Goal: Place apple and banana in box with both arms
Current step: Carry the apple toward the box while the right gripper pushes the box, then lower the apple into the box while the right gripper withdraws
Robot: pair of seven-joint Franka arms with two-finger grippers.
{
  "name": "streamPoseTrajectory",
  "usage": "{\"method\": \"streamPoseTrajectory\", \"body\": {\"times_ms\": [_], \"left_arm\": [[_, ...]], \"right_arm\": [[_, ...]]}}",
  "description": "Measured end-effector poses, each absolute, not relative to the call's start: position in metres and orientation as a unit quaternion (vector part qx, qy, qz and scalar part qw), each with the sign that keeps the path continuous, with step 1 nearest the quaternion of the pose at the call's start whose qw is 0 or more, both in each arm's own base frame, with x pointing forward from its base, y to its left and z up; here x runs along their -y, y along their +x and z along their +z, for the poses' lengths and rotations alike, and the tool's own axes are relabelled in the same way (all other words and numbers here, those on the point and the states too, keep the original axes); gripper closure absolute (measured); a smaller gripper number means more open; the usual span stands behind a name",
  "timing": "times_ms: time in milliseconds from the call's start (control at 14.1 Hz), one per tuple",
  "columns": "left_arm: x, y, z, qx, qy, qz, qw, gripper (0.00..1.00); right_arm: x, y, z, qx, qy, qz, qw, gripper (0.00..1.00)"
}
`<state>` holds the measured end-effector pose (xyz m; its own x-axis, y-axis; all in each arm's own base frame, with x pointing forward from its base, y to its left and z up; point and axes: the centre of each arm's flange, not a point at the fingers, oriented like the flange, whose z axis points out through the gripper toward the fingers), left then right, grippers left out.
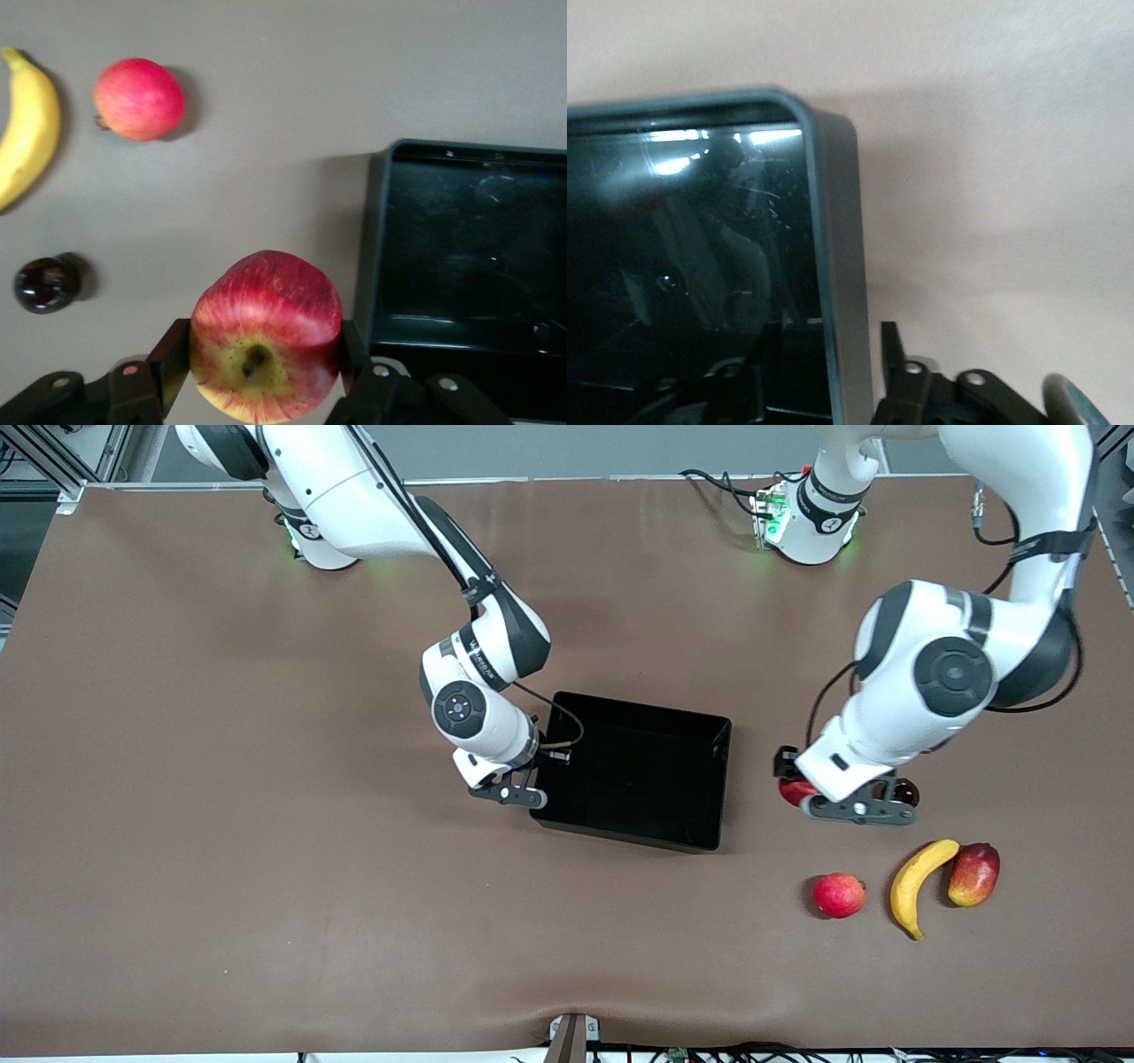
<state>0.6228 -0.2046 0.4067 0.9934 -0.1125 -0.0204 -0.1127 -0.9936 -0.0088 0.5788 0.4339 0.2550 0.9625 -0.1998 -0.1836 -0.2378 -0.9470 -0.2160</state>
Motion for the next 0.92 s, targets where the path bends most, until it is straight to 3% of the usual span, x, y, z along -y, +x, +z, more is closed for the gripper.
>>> {"method": "streamPoseTrajectory", "body": {"times_ms": [283, 637, 920], "left_arm": [[0.26, 0.606, 0.387, -0.029, -0.999, 0.018, 0.005, 0.29], [0.33, 0.589, 0.362, 0.005, -1.0, -0.004, -0.016, 0.29], [0.375, 0.575, 0.324, -0.02, -1.0, -0.008, -0.02, 0.29]], "right_arm": [[-0.385, 0.615, 0.329, -0.12, -0.977, 0.141, 0.102, 0.01], [-0.289, 0.657, 0.397, -0.115, -0.987, 0.091, 0.059, 0.0], [-0.221, 0.663, 0.445, -0.13, -0.984, 0.111, 0.044, 0.0]]}}
